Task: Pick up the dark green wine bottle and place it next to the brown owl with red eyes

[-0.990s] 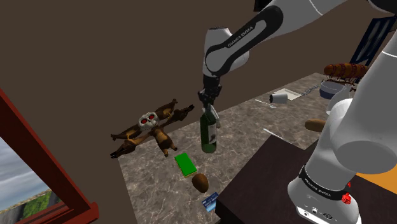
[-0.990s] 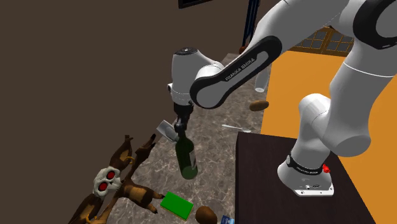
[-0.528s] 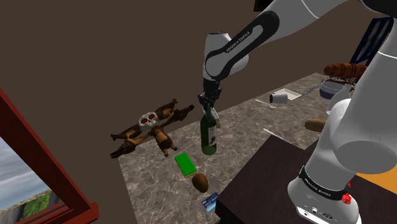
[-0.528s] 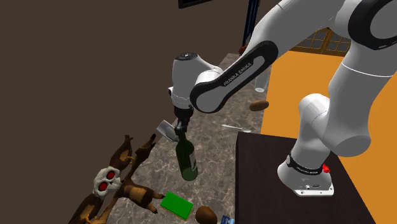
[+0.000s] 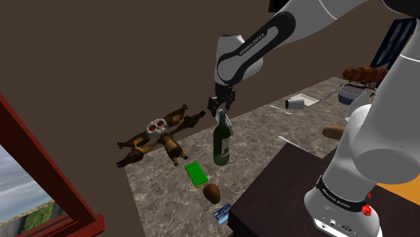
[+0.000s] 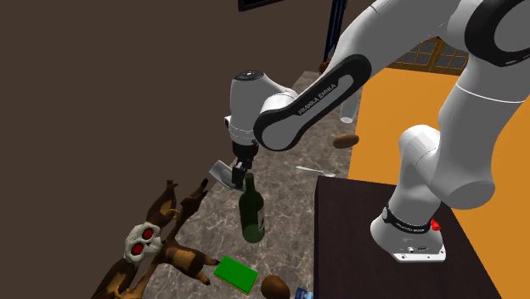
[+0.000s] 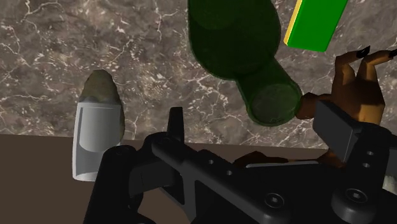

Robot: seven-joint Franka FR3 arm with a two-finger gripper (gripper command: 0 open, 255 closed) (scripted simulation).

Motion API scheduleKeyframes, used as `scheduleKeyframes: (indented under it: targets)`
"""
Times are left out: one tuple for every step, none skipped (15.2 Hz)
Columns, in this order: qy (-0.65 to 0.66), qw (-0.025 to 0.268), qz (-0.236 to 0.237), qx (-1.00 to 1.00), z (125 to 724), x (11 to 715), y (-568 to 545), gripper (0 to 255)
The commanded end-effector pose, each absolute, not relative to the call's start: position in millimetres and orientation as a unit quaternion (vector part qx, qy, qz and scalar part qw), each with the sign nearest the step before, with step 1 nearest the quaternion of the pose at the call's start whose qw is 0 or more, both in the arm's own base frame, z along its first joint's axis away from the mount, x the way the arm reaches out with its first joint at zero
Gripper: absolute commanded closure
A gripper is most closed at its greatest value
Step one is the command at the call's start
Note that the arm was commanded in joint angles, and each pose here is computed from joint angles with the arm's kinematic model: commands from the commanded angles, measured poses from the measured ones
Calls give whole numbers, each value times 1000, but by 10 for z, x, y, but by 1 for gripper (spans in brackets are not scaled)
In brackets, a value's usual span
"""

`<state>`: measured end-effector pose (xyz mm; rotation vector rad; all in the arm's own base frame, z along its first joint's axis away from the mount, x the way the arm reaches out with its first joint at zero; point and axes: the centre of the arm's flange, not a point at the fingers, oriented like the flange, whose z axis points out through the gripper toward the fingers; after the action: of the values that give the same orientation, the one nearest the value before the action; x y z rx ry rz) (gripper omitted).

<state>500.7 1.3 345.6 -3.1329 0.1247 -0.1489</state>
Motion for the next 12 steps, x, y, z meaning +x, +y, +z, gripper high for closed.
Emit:
scheduleKeyframes:
  targets:
    - [40,1,-47,-998,3587,4994,13,0]
    - [40,1,-47,-998,3719,4982,14,0]
    - [40,1,-47,-998,3850,4969,14,0]
    - [40,1,-47,-998,3954,4959,14,0]
    - [40,1,-47,-998,3954,4960,14,0]
    - [40,1,-47,-998,3954,4959,14,0]
    - [40,1,-47,-998,3954,4959,14,0]
    - [40,1,-47,-998,3954,4959,14,0]
    - [40,1,-47,-998,3954,4959,14,0]
    - [40,1,-47,-998,3954,4959,14,0]
    - [40,1,-47,-998,3954,4959,14,0]
    - [40,1,-47,-998,3954,4959,14,0]
